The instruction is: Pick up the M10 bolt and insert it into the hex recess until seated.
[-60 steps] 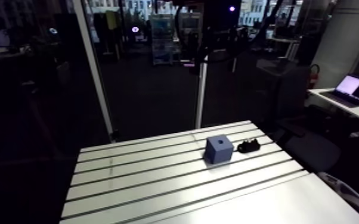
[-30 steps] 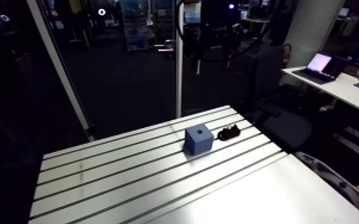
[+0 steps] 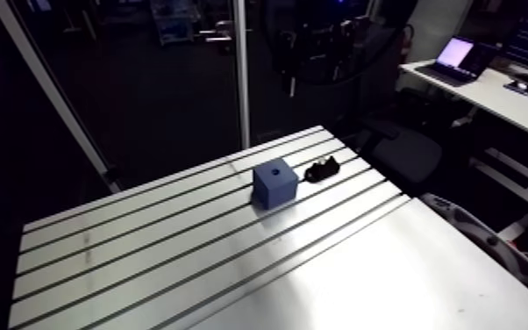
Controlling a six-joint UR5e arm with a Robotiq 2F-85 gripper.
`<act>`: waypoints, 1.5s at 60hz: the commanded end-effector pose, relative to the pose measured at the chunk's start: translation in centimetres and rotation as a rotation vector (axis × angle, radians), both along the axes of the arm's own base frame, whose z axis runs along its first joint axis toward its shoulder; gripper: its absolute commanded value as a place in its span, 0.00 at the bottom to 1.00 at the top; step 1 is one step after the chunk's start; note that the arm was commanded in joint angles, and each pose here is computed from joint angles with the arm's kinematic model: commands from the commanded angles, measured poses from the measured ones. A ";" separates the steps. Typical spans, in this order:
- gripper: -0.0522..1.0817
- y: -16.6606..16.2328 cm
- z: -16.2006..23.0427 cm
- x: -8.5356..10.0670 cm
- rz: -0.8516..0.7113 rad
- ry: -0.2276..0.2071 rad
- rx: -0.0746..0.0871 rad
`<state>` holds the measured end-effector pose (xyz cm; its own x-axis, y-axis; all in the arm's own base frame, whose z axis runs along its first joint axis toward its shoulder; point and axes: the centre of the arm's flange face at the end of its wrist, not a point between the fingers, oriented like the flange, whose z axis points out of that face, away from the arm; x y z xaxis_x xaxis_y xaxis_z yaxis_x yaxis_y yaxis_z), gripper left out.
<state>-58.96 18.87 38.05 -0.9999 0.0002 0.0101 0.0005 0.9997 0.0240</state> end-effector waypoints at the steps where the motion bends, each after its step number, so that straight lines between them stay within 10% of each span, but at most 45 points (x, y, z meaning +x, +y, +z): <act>1: 0.05 1.8 -2.1 -0.6 -0.023 -0.002 0.006; 18: 0.05 3.4 -3.7 -0.8 -0.041 0.000 0.018; 32: 0.29 4.1 -6.1 -1.6 -0.044 -0.031 0.002; 90: 0.48 6.1 -11.5 -1.7 -0.060 -0.118 -0.024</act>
<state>-60.56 24.78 27.53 -0.9938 0.0586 -0.0939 0.0578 0.9983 0.0117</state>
